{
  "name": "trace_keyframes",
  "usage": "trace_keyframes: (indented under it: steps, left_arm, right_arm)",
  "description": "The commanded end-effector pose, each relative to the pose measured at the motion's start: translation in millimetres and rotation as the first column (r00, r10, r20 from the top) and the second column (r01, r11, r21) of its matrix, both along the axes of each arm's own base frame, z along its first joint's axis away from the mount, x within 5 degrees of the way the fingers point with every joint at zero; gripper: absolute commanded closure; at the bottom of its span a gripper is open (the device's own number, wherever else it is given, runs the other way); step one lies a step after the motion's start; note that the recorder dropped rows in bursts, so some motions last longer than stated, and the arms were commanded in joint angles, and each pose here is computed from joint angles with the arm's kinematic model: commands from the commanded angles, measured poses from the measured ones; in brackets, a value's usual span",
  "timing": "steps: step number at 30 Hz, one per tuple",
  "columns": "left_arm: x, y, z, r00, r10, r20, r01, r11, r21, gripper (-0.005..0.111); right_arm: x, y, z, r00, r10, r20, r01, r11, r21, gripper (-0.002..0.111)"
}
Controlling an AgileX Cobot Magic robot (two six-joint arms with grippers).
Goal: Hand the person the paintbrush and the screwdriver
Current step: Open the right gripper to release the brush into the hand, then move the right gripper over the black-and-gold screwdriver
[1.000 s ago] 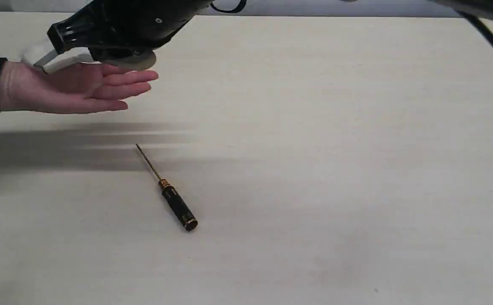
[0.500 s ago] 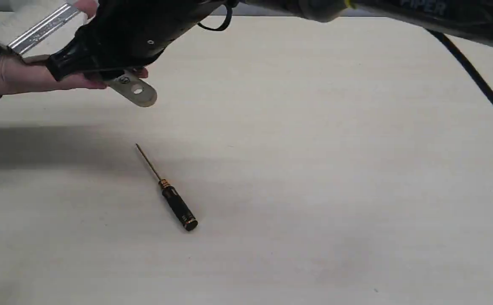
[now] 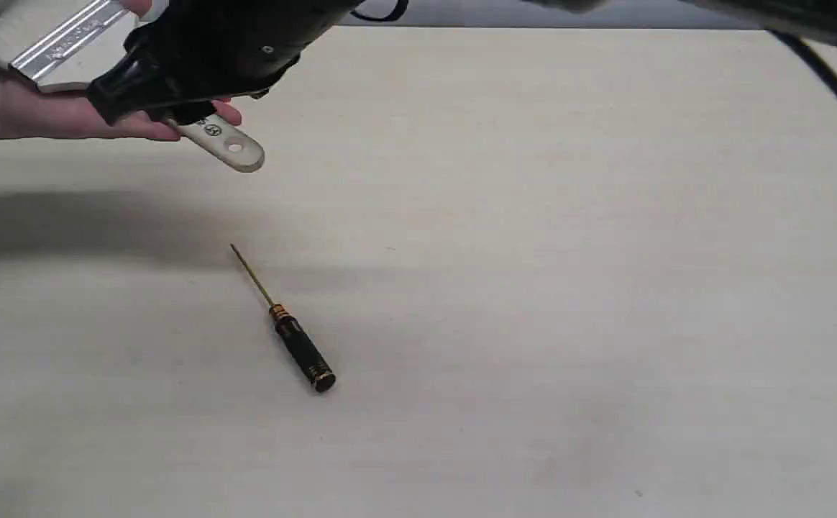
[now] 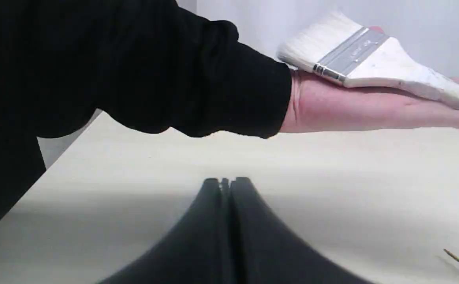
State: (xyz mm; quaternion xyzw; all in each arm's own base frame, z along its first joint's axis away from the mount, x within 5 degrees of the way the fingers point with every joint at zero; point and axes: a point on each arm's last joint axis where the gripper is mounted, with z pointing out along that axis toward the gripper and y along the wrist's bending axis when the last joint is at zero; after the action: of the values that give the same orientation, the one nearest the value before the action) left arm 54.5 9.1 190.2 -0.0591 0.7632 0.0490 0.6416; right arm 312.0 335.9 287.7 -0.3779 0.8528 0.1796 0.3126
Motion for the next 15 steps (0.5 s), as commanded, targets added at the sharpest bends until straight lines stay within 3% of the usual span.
trace_keyframes:
  steps: [1,7,15]
  left_arm:
    - [0,-1,0,1.000,-0.009,0.012,0.009,1.000,-0.002,0.107]
    - [0,-1,0,1.000,-0.009,0.012,0.009,1.000,-0.002,0.107]
    - [0,-1,0,1.000,-0.009,0.012,0.009,1.000,-0.005,0.107]
  right_arm:
    - [-2,-20,13,0.998,-0.060,0.031,0.064,0.988,-0.142,0.056]
    - [-7,-51,7,0.983,-0.181,0.016,0.171,0.895,-0.411,0.060]
    - [-17,-69,-26,0.983,-0.184,-0.017,0.148,0.840,-0.521,0.098]
